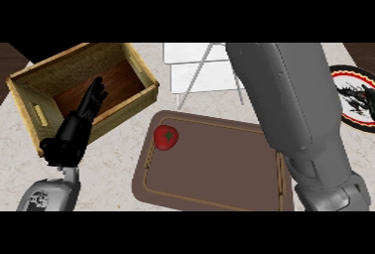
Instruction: Pick the pear from the tray and place it in the tiered shelf
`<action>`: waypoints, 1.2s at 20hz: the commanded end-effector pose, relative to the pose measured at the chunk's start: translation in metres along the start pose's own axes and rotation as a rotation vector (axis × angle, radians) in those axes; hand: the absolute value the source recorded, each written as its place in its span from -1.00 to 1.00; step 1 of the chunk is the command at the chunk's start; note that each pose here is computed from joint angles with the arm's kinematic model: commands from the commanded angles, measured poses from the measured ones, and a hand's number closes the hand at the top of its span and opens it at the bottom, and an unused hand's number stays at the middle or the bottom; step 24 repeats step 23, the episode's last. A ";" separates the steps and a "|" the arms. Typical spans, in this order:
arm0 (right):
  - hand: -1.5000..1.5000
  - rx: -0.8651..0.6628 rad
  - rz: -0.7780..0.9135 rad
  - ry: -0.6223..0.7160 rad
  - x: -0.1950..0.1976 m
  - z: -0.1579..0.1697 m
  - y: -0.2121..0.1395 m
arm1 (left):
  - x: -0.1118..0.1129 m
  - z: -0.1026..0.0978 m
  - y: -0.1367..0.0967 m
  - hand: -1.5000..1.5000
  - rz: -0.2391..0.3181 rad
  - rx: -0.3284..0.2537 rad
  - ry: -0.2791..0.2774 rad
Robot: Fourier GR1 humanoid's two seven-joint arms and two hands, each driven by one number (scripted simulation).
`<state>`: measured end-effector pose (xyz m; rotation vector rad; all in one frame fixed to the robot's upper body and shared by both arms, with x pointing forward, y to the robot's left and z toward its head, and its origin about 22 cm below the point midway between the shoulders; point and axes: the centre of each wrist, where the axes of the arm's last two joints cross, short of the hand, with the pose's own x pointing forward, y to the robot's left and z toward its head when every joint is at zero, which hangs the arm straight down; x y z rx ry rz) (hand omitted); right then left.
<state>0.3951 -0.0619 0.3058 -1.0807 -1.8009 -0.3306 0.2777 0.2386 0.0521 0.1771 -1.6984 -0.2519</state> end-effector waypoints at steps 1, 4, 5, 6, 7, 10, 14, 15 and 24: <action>-1.00 -0.123 -0.165 0.073 0.024 -0.022 -0.026 | -0.022 0.002 -0.015 0.00 0.036 -0.050 0.091; -1.00 -0.164 -0.147 0.104 0.024 -0.045 -0.066 | -0.023 0.012 -0.010 0.00 0.023 -0.043 0.129; -1.00 -0.176 -0.143 0.138 0.017 -0.033 -0.061 | -0.023 0.004 -0.007 0.00 0.027 -0.037 0.130; -1.00 -0.176 -0.146 0.161 0.015 -0.043 -0.073 | -0.032 0.014 -0.019 0.00 0.031 -0.034 0.126; -1.00 -0.211 -0.126 0.208 0.005 -0.054 -0.082 | -0.018 0.014 -0.002 0.00 0.048 -0.013 0.128; -1.00 -0.143 -0.074 0.271 -0.005 -0.057 -0.109 | -0.036 0.021 -0.001 0.00 0.022 0.004 0.157; -1.00 -0.099 -0.029 0.339 -0.021 -0.074 -0.147 | -0.032 0.015 0.000 0.00 0.033 0.010 0.156; -1.00 -0.104 0.001 0.320 -0.048 -0.060 -0.150 | -0.033 0.023 0.008 0.00 0.053 0.023 0.163; -1.00 0.004 0.062 0.298 -0.073 -0.047 -0.234 | -0.029 0.030 0.004 0.00 0.032 0.029 0.147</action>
